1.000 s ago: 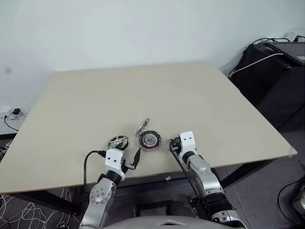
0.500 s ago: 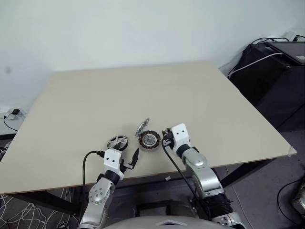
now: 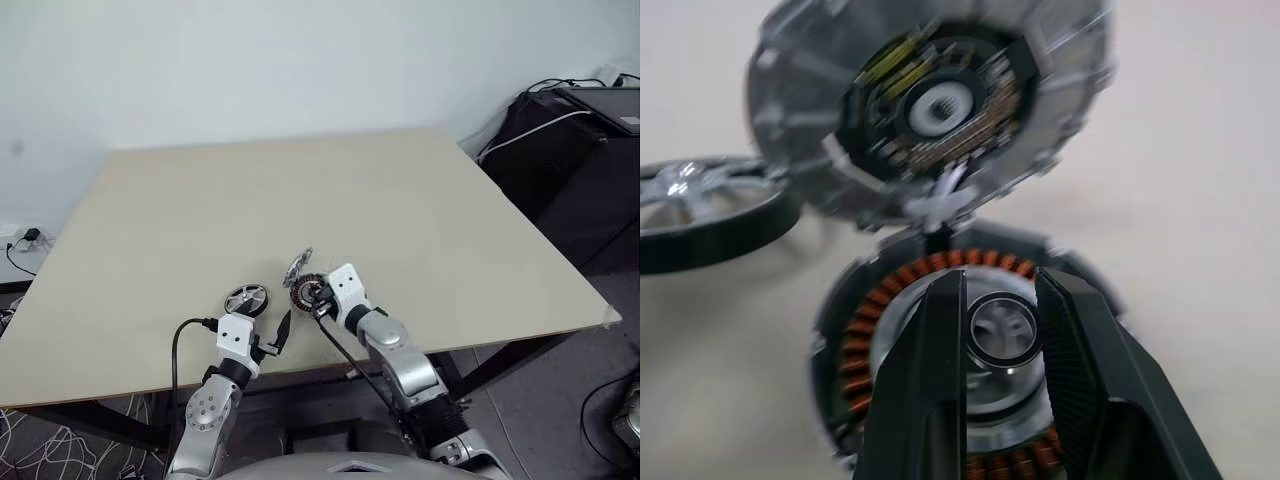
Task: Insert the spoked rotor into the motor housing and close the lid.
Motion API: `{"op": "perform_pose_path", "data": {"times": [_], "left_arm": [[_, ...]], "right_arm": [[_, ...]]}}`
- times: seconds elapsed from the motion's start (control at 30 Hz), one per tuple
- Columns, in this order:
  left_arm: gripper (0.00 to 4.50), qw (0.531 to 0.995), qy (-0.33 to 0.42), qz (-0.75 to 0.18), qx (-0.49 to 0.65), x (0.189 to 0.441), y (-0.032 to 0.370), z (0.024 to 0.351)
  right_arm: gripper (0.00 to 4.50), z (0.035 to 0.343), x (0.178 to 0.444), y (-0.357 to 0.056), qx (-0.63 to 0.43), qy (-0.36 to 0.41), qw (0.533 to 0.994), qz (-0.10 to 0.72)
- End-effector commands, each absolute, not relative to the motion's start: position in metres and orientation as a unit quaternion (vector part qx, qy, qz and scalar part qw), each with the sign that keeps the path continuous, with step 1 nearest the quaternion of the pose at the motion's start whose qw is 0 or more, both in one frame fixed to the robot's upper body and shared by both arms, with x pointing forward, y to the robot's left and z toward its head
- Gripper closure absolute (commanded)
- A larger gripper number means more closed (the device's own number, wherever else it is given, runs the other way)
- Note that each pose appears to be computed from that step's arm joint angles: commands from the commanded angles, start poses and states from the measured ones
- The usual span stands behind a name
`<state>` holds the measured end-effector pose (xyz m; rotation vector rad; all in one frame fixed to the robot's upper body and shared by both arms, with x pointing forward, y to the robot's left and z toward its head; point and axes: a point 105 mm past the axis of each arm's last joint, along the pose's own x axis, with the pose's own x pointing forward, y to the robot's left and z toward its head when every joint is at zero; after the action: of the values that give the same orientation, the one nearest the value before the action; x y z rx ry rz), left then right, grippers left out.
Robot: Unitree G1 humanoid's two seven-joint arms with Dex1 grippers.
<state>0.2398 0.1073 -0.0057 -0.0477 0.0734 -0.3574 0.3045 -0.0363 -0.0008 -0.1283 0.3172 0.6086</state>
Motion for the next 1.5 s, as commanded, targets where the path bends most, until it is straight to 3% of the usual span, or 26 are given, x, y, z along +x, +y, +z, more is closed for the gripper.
{"op": "perform_pose_path", "data": {"times": [0.03, 0.7, 0.87, 1.1, 1.2, 1.33, 1.5], "left_arm": [[0.0, 0.984, 0.002, -0.175, -0.021, 0.245, 0.108, 0.012], [0.0, 0.985, 0.005, -0.174, -0.022, 0.245, 0.109, 0.011], [0.0, 0.984, 0.006, -0.175, -0.023, 0.245, 0.107, 0.011], [0.0, 0.984, 0.006, -0.176, -0.023, 0.245, 0.106, 0.012], [0.0, 0.984, 0.006, -0.177, -0.023, 0.245, 0.106, 0.012], [0.0, 0.984, 0.008, -0.178, -0.024, 0.246, 0.106, 0.012], [0.0, 0.984, 0.01, -0.177, -0.023, 0.247, 0.108, 0.01]], "right_arm": [[3.8, 0.01, 0.311, -0.029, -0.066, 0.134, 0.94, 0.307], [3.8, 0.002, 0.317, -0.024, -0.064, 0.146, 0.936, 0.313], [2.15, 0.005, 0.316, -0.025, -0.057, 0.141, 0.938, 0.312], [2.15, 0.041, 0.315, -0.027, -0.023, 0.088, 0.945, 0.313], [3.08, 0.05, 0.313, -0.029, -0.026, 0.078, 0.946, 0.313], [4.4, 0.038, 0.313, -0.033, -0.073, 0.114, 0.944, 0.301], [4.46, 0.023, 0.312, -0.032, -0.145, 0.169, 0.928, 0.299]]}}
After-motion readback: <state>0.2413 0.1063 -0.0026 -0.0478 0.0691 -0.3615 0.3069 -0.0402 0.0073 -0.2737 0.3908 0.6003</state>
